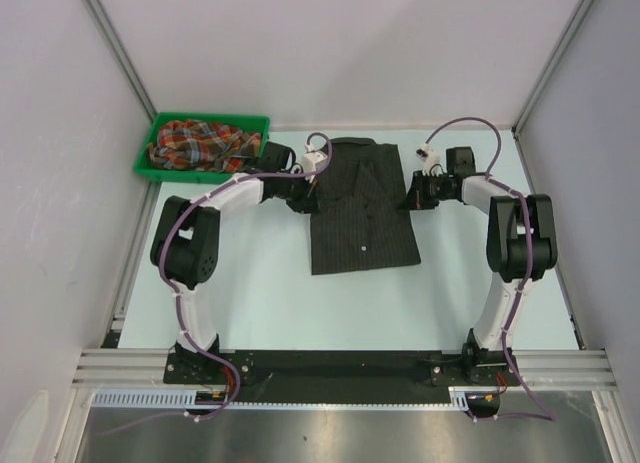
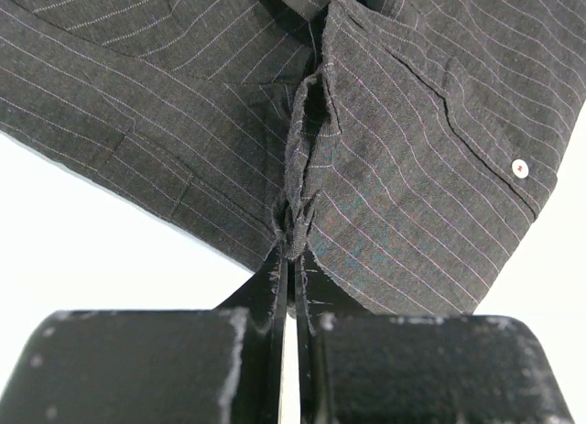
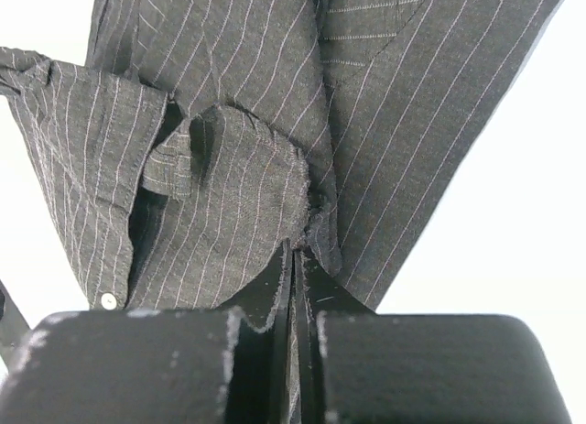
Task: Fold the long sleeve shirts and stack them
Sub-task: Fold the shirt
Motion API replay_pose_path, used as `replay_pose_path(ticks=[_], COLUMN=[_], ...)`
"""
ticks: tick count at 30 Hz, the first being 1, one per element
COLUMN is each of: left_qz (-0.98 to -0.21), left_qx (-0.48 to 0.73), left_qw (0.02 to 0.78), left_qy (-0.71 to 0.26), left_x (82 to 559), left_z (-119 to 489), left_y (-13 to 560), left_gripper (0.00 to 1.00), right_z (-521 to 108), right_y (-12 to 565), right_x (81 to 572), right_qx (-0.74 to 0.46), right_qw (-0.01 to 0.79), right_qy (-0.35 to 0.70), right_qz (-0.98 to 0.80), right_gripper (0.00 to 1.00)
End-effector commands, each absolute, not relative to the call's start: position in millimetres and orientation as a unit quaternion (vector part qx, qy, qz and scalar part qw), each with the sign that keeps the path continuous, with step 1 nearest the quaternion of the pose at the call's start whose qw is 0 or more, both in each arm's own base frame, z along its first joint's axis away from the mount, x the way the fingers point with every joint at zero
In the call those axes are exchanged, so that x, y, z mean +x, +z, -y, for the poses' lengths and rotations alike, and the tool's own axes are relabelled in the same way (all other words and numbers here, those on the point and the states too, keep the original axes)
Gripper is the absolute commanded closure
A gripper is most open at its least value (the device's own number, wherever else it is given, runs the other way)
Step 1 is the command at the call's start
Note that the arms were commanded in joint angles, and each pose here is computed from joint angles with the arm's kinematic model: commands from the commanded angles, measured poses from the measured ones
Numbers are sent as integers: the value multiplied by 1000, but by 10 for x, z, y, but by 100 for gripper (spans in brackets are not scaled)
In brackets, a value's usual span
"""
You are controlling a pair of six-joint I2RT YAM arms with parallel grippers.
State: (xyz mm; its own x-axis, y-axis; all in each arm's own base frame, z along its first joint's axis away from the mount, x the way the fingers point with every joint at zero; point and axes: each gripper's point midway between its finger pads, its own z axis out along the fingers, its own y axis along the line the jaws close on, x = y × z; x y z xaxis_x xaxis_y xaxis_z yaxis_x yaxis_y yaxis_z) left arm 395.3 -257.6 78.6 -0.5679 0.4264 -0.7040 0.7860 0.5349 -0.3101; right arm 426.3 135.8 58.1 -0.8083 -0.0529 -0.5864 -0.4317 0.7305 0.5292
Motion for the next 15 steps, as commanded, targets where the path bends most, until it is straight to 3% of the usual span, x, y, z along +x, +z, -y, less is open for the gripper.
replay_pose_path(ticks=[1, 6, 15], left_qz=[-803, -807, -858], left_qx=[386, 387, 349], left_qw=[330, 336, 272], left_qy=[-312, -292, -262], left_x=[4103, 4236, 4362], left_z=[2667, 2651, 2565], left_y=[1085, 1046, 547], left_gripper=[100, 100, 99], right_z=[-1292, -1215, -1266], right_y=[898, 1108, 595], right_x=[4425, 4474, 4529], right_qx=[-138, -134, -115], right_qw=[329, 372, 322], right_qy=[340, 336, 327], right_qz=[-870, -855, -881], right_gripper=[100, 100, 100])
